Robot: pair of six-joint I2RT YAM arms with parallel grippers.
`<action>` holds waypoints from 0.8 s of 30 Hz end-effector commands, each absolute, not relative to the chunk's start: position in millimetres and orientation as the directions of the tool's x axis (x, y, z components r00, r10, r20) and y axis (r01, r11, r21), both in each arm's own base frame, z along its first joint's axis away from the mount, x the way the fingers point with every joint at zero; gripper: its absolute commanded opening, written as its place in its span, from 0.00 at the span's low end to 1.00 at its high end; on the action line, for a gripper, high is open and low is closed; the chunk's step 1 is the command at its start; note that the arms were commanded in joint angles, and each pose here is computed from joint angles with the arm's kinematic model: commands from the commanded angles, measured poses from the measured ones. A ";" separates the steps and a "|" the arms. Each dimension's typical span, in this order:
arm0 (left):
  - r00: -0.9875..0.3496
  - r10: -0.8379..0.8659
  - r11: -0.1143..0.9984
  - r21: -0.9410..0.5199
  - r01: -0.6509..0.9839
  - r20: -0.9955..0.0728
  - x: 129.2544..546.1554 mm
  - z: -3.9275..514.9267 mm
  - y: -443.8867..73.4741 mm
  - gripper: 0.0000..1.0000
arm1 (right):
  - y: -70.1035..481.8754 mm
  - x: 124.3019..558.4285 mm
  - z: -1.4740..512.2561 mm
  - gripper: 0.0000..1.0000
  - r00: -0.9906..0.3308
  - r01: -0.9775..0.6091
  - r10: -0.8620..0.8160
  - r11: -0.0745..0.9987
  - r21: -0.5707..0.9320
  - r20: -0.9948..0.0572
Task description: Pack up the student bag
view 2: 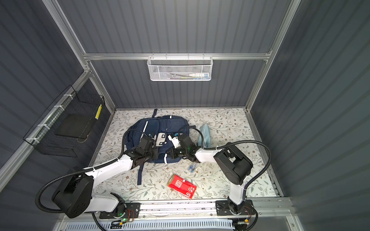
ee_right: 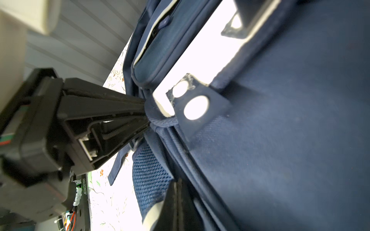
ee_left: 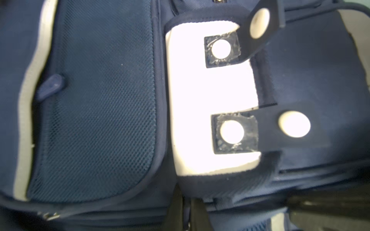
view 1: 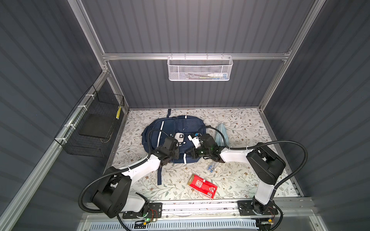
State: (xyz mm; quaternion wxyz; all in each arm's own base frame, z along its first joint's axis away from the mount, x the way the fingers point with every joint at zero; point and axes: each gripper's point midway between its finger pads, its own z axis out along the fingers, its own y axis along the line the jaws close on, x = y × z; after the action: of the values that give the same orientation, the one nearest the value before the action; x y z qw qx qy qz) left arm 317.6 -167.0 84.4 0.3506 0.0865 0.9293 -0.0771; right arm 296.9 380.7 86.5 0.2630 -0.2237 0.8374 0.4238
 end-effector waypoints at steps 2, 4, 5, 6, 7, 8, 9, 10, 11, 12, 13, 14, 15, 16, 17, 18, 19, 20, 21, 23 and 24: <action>-0.769 0.047 0.991 -0.066 0.115 -0.638 302.7 76.7 -126.9 0.00 | 360.8 312.6 89.2 0.00 -0.796 -0.510 -0.069 0.612 0.604 -0.601; -0.734 0.012 0.979 -0.140 0.145 -0.679 300.3 93.1 -134.9 0.00 | 362.3 314.6 87.9 0.00 -0.807 -0.495 -0.063 0.615 0.614 -0.588; -0.706 0.014 0.967 -0.171 0.191 -0.708 298.6 103.7 -141.7 0.00 | 364.2 314.9 88.6 0.00 -0.807 -0.496 -0.062 0.611 0.617 -0.587; -0.688 0.017 0.955 -0.192 0.227 -0.726 297.0 111.1 -147.2 0.00 | 366.4 314.8 88.6 0.00 -0.806 -0.502 -0.068 0.605 0.619 -0.588; -0.674 0.028 0.943 -0.203 0.262 -0.738 295.4 117.7 -151.9 0.00 | 369.2 314.0 90.0 0.00 -0.800 -0.516 -0.083 0.599 0.612 -0.594; -0.671 0.046 0.937 -0.202 0.287 -0.740 293.9 121.5 -154.7 0.00 | 370.5 314.0 91.8 0.03 -0.792 -0.533 -0.104 0.601 0.596 -0.602; -0.668 0.059 0.930 -0.202 0.306 -0.742 292.9 124.0 -157.1 0.00 | 371.2 313.7 94.4 0.06 -0.778 -0.553 -0.124 0.600 0.578 -0.616; -0.666 0.067 0.920 -0.213 0.330 -0.743 290.8 125.4 -161.1 0.00 | 371.6 314.3 97.4 0.10 -0.762 -0.573 -0.142 0.602 0.556 -0.631; -0.652 0.063 0.911 -0.223 0.347 -0.756 290.0 128.3 -163.9 0.00 | 371.2 315.7 100.8 0.14 -0.752 -0.585 -0.154 0.604 0.541 -0.641; -0.639 0.053 0.904 -0.235 0.358 -0.768 289.2 130.8 -165.7 0.00 | 371.5 316.1 103.6 0.17 -0.744 -0.597 -0.169 0.603 0.529 -0.646; -0.622 0.057 0.889 -0.244 0.388 -0.781 287.4 132.8 -170.0 0.00 | 375.0 314.3 108.4 0.20 -0.733 -0.617 -0.193 0.593 0.518 -0.652; -0.626 0.070 0.890 -0.235 0.391 -0.776 286.7 129.7 -169.3 0.00 | 380.6 310.1 115.7 0.23 -0.714 -0.650 -0.229 0.567 0.506 -0.661; -0.638 0.076 0.905 -0.216 0.367 -0.766 289.0 125.8 -165.0 0.00 | 385.2 306.0 121.5 0.25 -0.690 -0.681 -0.258 0.547 0.487 -0.676; -0.659 0.085 0.924 -0.188 0.332 -0.747 291.9 118.9 -158.7 0.00 | 390.0 300.9 129.5 0.29 -0.652 -0.720 -0.279 0.520 0.461 -0.705; -0.674 0.099 0.932 -0.169 0.320 -0.732 293.4 113.6 -156.1 0.00 | 394.0 298.2 139.4 0.32 -0.612 -0.752 -0.280 0.497 0.433 -0.740; -0.676 0.116 0.925 -0.169 0.340 -0.728 293.2 111.1 -159.6 0.00 | 394.8 298.9 145.2 0.35 -0.583 -0.767 -0.274 0.496 0.407 -0.764; -0.679 0.122 0.921 -0.173 0.350 -0.724 293.9 109.6 -162.2 0.00 | 394.7 303.1 147.4 0.38 -0.556 -0.774 -0.273 0.515 0.369 -0.785; -0.679 0.122 0.919 -0.175 0.352 -0.724 295.1 110.1 -163.7 0.00 | 393.1 310.6 145.7 0.40 -0.531 -0.775 -0.289 0.546 0.318 -0.797; -0.679 0.124 0.917 -0.177 0.357 -0.724 295.4 110.8 -165.1 0.00 | 392.7 317.1 142.2 0.42 -0.517 -0.776 -0.314 0.564 0.282 -0.796; -0.671 0.122 0.920 -0.170 0.353 -0.732 297.0 114.4 -163.9 0.00 | 390.6 331.6 136.4 0.44 -0.490 -0.776 -0.385 0.602 0.189 -0.782; -0.665 0.128 0.917 -0.167 0.361 -0.736 296.4 116.3 -164.3 0.00 | 392.4 334.1 133.3 0.46 -0.453 -0.797 -0.427 0.588 0.141 -0.782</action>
State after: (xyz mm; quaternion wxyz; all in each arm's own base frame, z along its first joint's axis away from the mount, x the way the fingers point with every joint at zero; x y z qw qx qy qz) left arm 285.6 -159.3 93.4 0.3579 0.1218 0.9138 -0.1485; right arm 315.9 401.6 144.8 0.3429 -0.3322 0.8100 0.3405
